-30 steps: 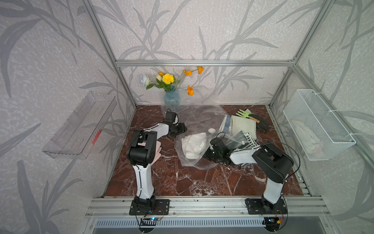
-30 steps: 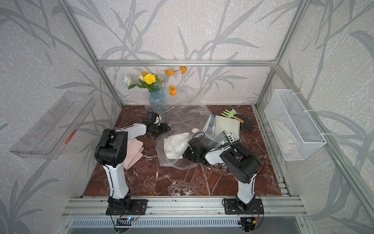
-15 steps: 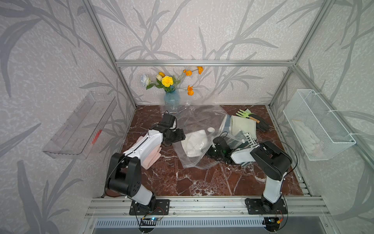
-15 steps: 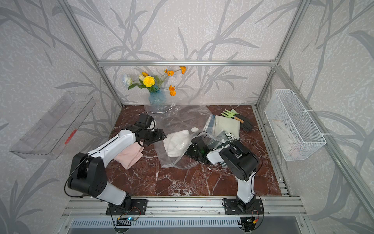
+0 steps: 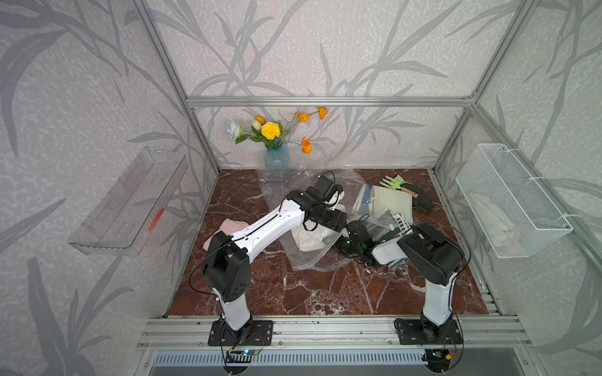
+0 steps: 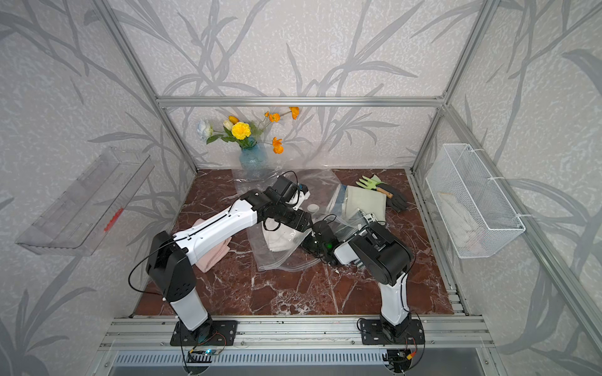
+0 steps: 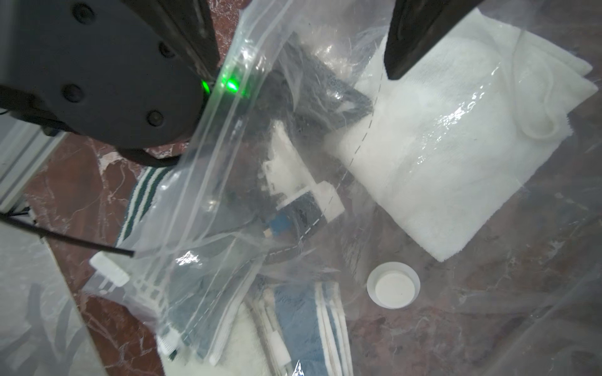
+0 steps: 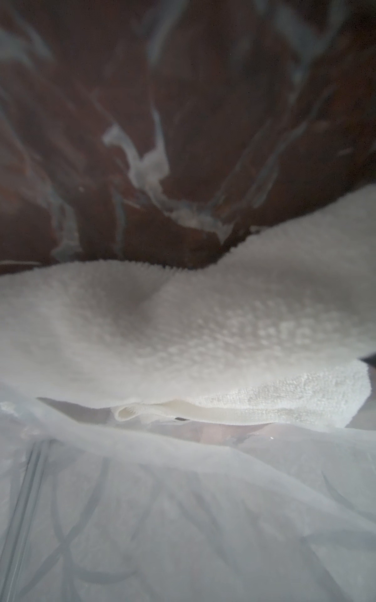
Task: Place the folded towel into the vacuum bag
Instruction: Place the towel in the vacuum bag.
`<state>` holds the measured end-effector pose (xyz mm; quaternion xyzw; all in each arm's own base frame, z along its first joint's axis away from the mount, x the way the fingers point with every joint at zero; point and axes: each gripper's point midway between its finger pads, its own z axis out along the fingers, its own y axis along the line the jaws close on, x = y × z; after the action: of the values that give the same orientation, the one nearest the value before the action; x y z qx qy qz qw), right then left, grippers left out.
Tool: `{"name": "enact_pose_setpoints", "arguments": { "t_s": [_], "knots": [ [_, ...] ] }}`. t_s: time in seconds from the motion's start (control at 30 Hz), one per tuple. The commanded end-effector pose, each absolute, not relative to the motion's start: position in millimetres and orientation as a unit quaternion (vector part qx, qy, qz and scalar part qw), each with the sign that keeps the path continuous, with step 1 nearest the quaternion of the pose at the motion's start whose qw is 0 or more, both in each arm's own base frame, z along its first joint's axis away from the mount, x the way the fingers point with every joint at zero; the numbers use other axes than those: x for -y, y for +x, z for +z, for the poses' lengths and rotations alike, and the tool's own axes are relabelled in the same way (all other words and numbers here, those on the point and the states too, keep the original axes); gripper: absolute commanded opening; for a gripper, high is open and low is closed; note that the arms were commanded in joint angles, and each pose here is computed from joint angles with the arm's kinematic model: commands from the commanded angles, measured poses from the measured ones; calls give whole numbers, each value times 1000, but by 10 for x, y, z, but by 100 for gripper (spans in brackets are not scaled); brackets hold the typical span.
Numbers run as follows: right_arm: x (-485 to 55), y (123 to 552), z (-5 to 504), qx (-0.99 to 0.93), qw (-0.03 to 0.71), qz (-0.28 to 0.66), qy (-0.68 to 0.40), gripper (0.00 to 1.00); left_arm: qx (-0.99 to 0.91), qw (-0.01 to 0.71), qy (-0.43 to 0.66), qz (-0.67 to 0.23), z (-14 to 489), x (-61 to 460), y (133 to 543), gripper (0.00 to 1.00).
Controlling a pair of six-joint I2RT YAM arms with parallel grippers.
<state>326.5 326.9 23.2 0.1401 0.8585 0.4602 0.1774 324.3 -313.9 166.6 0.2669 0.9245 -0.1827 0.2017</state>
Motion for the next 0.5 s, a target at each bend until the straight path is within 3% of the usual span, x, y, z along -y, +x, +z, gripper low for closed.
{"name": "enact_pose_setpoints", "arguments": {
  "t_s": [0.0,0.2,0.47],
  "knots": [
    [-3227,3213,99,-865,161,452,148,21,-925,189,307,-119,1530,2987,3234,81],
    [-3235,3224,96,-865,160,453,146,21,-919,199,328,-95,1454,3036,3353,76],
    [-3156,3243,38,-864,157,451,160,21,-912,206,338,-109,1717,3087,3207,86]
  ]
}}
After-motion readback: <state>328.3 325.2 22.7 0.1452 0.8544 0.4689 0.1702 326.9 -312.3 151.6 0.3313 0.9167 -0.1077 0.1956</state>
